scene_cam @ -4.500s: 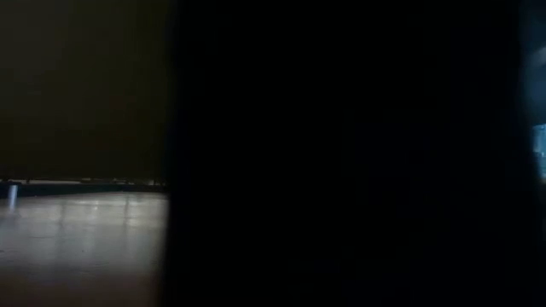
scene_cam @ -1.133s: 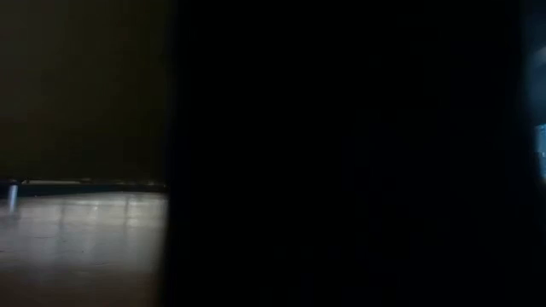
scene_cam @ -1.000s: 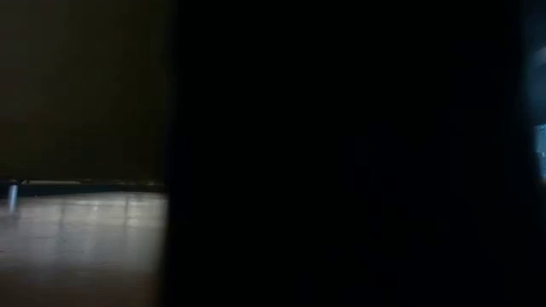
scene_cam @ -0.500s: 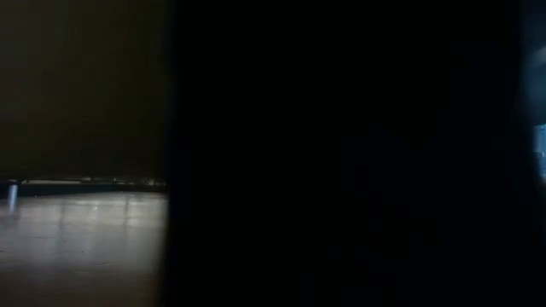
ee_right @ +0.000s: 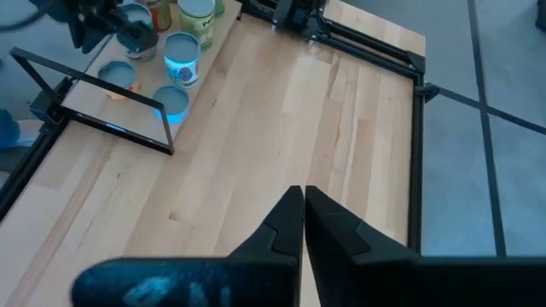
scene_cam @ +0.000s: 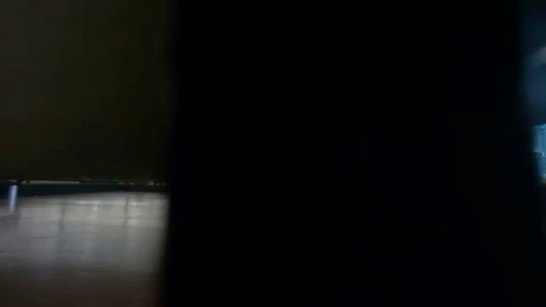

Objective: Pick and place cans onto a shelf
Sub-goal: Return to Home Position

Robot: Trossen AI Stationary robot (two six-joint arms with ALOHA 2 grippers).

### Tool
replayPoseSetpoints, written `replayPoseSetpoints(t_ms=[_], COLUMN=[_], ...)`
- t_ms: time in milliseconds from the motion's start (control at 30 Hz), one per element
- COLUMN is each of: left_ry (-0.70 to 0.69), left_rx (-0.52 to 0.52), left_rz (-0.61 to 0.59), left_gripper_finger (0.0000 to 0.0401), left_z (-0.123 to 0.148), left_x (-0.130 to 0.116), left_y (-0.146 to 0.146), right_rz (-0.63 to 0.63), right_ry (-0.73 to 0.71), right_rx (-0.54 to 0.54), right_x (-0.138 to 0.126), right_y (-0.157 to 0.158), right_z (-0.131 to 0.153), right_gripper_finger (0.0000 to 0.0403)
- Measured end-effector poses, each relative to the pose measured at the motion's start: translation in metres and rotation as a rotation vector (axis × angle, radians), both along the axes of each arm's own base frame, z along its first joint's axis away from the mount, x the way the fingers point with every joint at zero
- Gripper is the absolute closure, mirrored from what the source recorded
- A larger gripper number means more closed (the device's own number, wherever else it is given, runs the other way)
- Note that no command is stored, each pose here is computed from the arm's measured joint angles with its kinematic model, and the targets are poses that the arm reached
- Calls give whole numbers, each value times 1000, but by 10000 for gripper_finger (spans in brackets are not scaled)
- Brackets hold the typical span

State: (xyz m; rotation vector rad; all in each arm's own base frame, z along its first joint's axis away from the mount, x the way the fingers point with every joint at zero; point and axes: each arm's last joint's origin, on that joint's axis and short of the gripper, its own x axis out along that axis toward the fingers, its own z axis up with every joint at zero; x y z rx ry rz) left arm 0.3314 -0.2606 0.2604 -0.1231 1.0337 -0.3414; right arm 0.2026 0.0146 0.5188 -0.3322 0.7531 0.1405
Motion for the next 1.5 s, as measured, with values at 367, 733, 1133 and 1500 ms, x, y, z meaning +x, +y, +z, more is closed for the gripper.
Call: replayPoseSetpoints(t_ms=[367,733,1133,1500], left_ry=[-179,-299,-441,-577], left_rx=[150,367,365,207], left_rz=[147,285,276,317], left_gripper_finger=[365,400,401,401], left_z=[123,197,260,261], left_x=[-7,-63,-166,-285], left_y=[27,83,158,246], right_rz=[41,67,9,-120], right_ry=[-60,-138,-218,-278], right_rx=[62,144,158,225], right_x=[-28,-68,-101,-123], right_y=[3,10,4,-3], right_z=[11,23,31,35], right_gripper_finger=[393,398,397,397])
